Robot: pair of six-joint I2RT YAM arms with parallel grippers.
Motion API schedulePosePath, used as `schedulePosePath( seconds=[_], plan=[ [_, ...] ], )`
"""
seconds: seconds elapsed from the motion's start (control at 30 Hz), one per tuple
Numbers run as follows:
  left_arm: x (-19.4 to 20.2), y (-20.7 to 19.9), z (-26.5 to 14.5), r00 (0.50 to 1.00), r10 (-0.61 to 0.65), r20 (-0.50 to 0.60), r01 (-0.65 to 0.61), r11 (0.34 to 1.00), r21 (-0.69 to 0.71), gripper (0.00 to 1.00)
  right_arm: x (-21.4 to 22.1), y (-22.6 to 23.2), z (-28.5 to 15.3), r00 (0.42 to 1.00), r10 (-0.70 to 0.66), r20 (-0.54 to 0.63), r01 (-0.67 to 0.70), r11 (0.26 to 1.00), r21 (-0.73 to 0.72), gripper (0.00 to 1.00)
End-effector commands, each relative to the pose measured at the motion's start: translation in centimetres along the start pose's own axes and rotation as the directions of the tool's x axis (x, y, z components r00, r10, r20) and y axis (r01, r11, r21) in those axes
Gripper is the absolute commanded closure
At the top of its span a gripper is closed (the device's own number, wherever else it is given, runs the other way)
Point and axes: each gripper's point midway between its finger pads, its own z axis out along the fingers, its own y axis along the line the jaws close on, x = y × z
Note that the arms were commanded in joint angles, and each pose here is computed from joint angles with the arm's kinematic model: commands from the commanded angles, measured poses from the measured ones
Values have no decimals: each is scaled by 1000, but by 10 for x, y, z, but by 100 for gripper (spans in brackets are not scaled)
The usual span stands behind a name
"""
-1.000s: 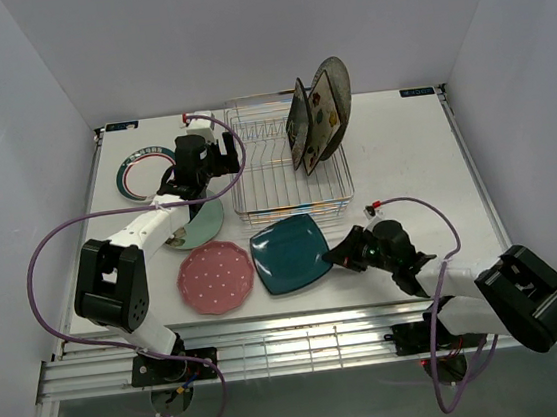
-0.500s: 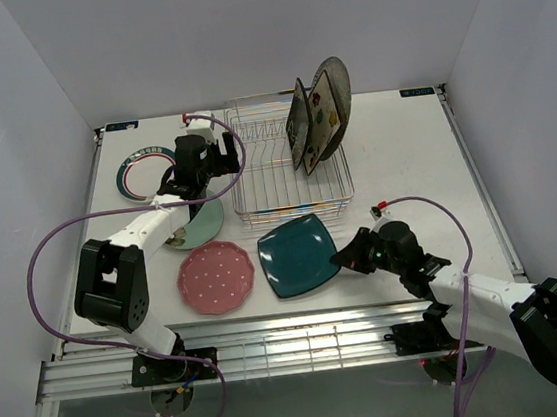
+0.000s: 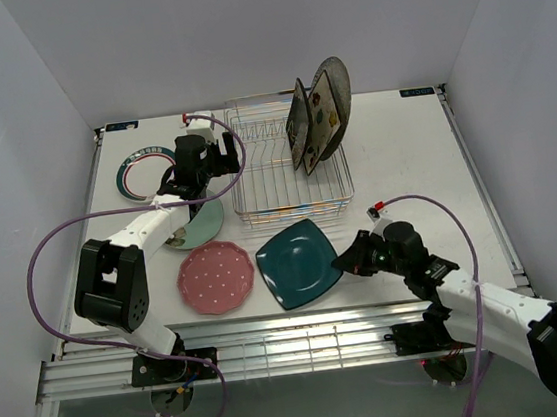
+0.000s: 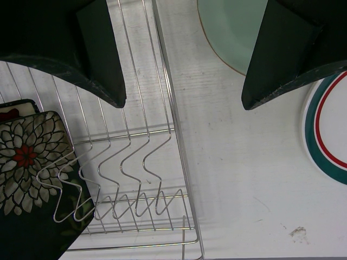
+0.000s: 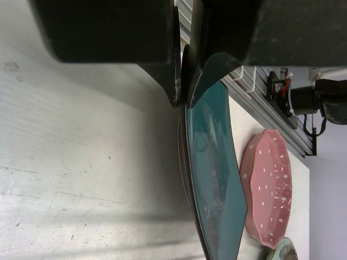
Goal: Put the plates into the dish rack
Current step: Pick up the plate from the corner of the board.
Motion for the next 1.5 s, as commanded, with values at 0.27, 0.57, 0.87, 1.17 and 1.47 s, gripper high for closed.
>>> schedulePosePath(
  seconds=[0.27, 0.57, 0.87, 1.17, 1.47],
  plan=[
    [-36, -2, -15, 997, -11, 82, 10, 1000, 15, 2, -39, 35, -25, 986, -124, 110, 127, 992, -19, 92],
    [-36, -2, -16, 997, -10, 83, 9, 1000, 15, 2, -65, 58, -40, 970, -183, 160, 187, 982, -6, 92],
    [-37, -2, -16, 996, -8, 83, 7, 1000, 14, 2, -88, 86, -53, 950, -231, 209, 243, 969, -34, 92],
    [-36, -2, -17, 997, -8, 83, 7, 1000, 15, 2, -99, 95, -60, 938, -249, 241, 262, 965, -26, 92],
    [-36, -1, -16, 997, -10, 82, 9, 1000, 14, 2, -142, 128, -76, 897, -273, 349, 294, 956, -7, 92]
  ],
)
